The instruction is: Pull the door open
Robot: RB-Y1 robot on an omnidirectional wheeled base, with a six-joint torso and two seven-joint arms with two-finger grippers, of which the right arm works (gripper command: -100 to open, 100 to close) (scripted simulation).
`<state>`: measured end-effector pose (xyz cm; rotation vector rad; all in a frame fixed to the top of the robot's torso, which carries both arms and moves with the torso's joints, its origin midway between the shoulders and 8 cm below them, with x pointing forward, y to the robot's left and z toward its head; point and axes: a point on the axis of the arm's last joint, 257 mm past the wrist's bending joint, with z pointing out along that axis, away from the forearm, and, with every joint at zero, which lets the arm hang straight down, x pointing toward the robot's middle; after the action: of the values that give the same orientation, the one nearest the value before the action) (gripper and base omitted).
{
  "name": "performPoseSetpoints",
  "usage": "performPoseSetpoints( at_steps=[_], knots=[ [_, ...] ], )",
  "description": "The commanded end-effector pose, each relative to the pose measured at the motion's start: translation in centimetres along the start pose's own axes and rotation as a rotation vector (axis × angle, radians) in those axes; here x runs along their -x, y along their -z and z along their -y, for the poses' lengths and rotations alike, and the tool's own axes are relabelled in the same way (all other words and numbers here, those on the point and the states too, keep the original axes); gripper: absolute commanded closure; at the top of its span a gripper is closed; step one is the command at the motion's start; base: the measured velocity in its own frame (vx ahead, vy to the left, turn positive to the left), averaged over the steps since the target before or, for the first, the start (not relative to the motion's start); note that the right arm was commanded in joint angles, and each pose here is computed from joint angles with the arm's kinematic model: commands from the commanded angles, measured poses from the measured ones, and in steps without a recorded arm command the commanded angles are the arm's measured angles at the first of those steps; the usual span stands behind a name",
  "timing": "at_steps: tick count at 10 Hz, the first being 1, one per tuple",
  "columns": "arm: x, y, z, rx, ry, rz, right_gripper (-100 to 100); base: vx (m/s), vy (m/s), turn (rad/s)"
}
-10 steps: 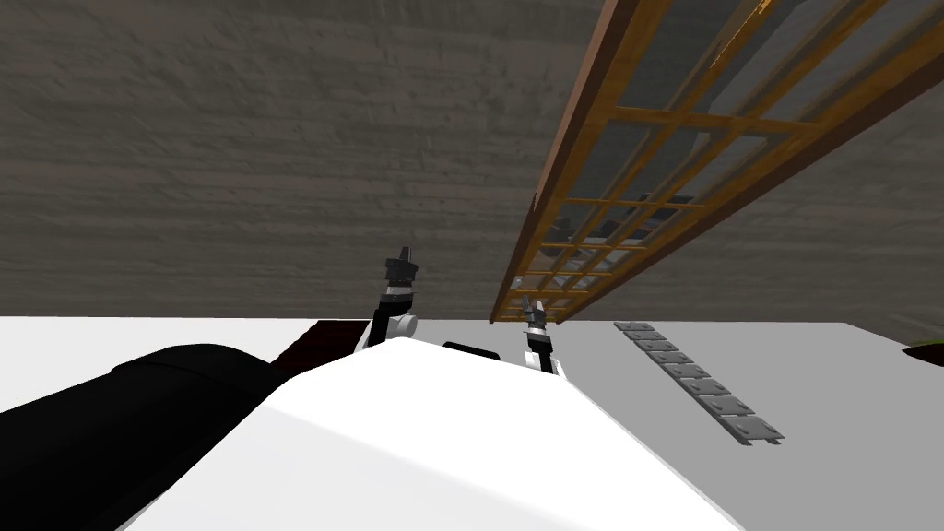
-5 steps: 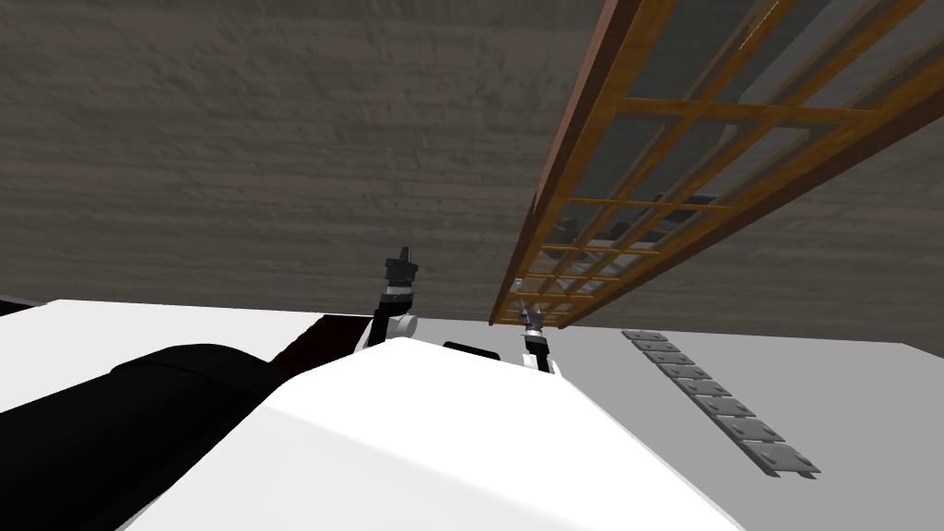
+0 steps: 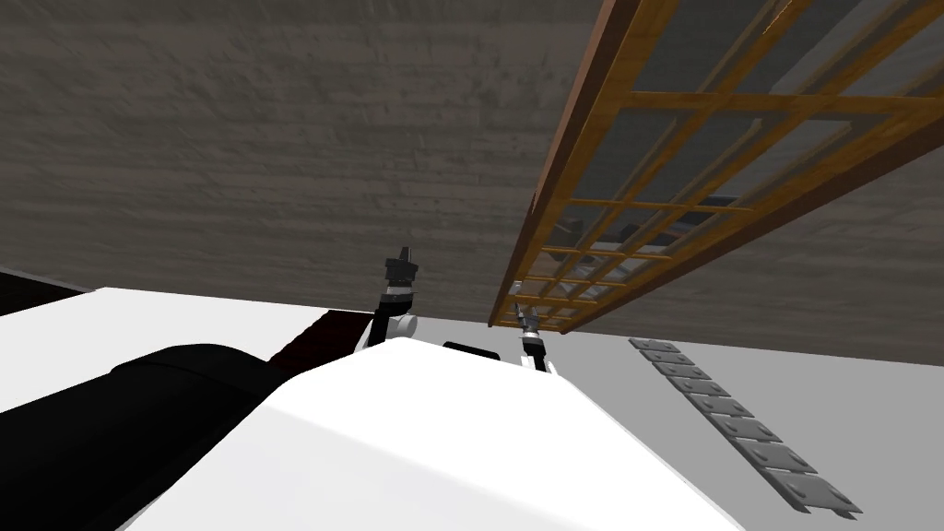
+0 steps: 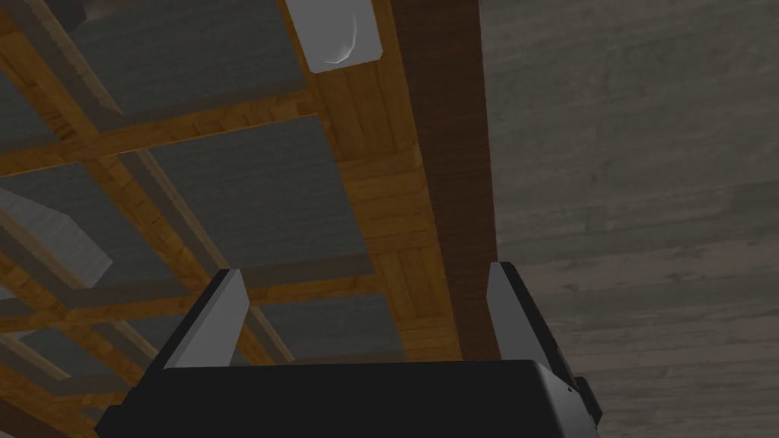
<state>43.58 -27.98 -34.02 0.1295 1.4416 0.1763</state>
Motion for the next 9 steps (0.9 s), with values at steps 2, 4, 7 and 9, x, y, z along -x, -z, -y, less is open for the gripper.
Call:
performPoseSetpoints(
  at_steps=[2, 4, 7, 9],
  knots=[
    [-2.4, 0.68, 0.1, -0.001, 0.074, -0.051, -100, 0.046, -0.094, 0.124],
    [-4.0, 1.11, 0.0, 0.001, 0.127, -0.084, -100, 0.03, -0.111, 0.079],
    [-5.5, 1.57, -0.2, 0.006, 0.178, -0.116, -100, 0.03, -0.074, 0.069],
    [-5.6, 1.68, -0.3, 0.007, 0.184, -0.12, -100, 0.02, -0.046, 0.027]
  ],
)
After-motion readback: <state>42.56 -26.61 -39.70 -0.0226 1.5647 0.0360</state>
